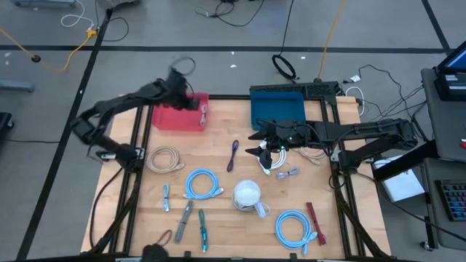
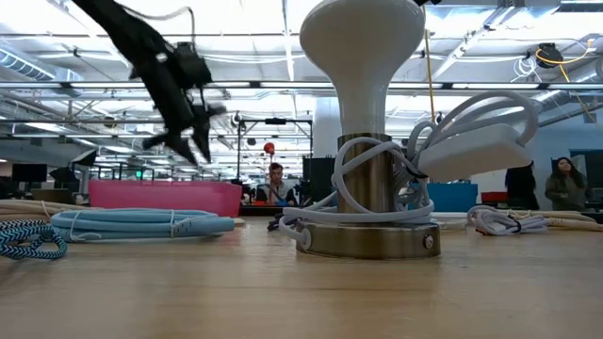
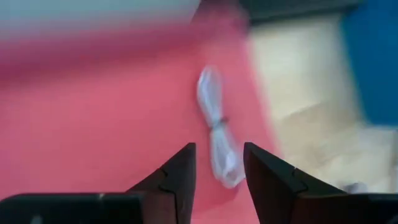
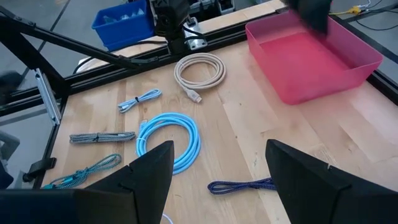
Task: Pick & Place USB Port
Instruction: Put the white USB cable into the blue bin
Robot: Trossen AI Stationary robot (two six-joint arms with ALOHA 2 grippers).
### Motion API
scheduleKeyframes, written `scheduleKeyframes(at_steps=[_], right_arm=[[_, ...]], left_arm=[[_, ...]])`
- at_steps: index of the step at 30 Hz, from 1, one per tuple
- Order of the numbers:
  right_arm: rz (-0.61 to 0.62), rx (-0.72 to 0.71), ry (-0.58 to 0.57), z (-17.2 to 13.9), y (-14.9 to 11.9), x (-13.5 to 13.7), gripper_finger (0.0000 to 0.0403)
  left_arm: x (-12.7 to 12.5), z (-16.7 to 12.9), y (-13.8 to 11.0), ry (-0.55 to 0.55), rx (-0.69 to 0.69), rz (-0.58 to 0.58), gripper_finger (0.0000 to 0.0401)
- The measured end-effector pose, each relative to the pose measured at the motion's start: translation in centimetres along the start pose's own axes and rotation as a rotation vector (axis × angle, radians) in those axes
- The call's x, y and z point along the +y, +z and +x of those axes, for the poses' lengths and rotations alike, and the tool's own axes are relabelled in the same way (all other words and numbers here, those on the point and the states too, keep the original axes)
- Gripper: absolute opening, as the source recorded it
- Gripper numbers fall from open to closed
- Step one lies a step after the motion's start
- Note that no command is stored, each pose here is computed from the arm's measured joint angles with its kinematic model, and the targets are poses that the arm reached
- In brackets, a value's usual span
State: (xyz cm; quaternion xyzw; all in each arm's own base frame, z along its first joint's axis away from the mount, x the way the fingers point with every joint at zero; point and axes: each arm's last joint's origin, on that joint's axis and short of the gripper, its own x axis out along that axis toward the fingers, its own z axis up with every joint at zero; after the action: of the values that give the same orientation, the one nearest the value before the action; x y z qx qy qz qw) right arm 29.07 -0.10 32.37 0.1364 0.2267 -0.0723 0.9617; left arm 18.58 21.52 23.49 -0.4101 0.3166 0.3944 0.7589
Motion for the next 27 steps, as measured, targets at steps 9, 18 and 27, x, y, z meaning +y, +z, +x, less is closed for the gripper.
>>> scheduleKeyframes(at_steps=[9, 18, 27], right_arm=[[-0.062, 0.122, -0.035, -0.1, -1.2, -0.4, 0.0247], [-0.163, 0.568, -0.434, -1.5, -6.6, -3.4, 0.0247], [0.236, 0.619, -0.558, -0.4, -12.3, -6.3, 0.0247]], left_arm=[[-3.4, -10.0, -2.9, -0.376, -0.059, 0.182, 0.0136], [-4.9, -14.2, -7.6, -0.294, -0.090, 0.255, 0.0136], [-6.2, -14.3, -9.1, -0.267, -0.096, 0.301, 0.0136]])
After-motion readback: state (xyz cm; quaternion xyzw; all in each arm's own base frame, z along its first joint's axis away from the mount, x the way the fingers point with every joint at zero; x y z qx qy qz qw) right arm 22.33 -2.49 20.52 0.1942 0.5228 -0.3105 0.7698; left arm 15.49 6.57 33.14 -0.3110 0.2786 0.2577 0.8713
